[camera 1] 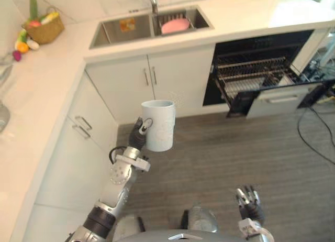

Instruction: Walk over to the sink, pick up the cup, carry it to the dishwasher, place the cup inside the dishwasher, then close the dishwasher door

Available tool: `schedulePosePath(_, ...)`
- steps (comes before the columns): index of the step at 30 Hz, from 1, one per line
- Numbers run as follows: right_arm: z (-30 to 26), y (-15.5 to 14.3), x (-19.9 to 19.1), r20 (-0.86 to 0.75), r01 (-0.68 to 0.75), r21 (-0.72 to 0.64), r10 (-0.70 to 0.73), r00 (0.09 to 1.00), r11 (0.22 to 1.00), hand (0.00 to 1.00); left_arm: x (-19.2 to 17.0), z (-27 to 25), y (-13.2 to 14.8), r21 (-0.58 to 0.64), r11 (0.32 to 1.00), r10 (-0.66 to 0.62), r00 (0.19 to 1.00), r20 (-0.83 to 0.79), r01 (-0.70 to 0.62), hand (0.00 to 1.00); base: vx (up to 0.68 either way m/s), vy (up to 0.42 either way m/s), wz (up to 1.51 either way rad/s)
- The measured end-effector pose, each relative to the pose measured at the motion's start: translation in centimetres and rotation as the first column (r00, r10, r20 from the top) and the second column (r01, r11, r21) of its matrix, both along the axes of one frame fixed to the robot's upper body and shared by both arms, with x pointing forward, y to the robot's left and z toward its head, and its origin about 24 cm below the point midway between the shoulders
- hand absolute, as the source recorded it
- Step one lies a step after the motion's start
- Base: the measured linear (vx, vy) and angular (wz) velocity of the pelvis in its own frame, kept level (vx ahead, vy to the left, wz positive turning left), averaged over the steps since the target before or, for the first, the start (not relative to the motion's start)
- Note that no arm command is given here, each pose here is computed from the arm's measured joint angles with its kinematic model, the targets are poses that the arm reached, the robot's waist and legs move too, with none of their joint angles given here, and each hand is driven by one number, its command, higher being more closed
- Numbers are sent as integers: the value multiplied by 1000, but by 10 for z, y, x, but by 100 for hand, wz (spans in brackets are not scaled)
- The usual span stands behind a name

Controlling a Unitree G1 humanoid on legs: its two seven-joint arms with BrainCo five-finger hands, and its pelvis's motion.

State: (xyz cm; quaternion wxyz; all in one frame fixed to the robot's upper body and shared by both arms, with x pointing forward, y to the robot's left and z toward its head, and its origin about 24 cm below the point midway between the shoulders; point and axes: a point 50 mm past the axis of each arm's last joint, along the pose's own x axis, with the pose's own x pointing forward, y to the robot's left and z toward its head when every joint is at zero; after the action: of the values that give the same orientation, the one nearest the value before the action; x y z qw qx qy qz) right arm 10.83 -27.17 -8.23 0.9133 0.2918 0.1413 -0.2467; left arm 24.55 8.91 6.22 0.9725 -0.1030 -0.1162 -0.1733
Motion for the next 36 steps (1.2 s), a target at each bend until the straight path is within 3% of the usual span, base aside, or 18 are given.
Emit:
schedulePosePath(6,13,9,38,78,-130,-24,132,988,991,0,-11,3,7,-29,999,27,1000,8,-27,100,440,93,-85)
schedulePosePath(10,1,29,42,39,-157,45,156,987,987,0,-16,-8,32,-15,991,131,991,-33,-132,100,292,58,-27)
schedulePosePath(15,-14,23,35,-81,-189,-1,188,979,982,0,-17,-8,49,-15,979,205,979,-11,-205,100,232,132,-58)
schedulePosePath(19,-4,18,47,-55,-206,-89,202,978,974,0,-14,3,58,-41,964,265,963,49,-263,100,265,141,-27)
schedulePosePath(24,47,23,87,173,-184,-236,228,958,954,0,-14,24,65,-110,926,373,918,138,-360,100,287,46,-40)
schedulePosePath(28,99,12,114,378,-78,-339,212,901,937,0,-6,52,63,-117,915,404,865,298,-387,100,186,-104,-39)
schedulePosePath(32,130,-1,120,453,-33,-417,240,858,908,0,1,51,75,-66,894,441,840,316,-444,100,262,-296,-21)
schedulePosePath(36,158,-20,113,529,72,-446,198,825,892,0,12,59,68,-108,892,448,834,323,-438,100,224,-202,-21)
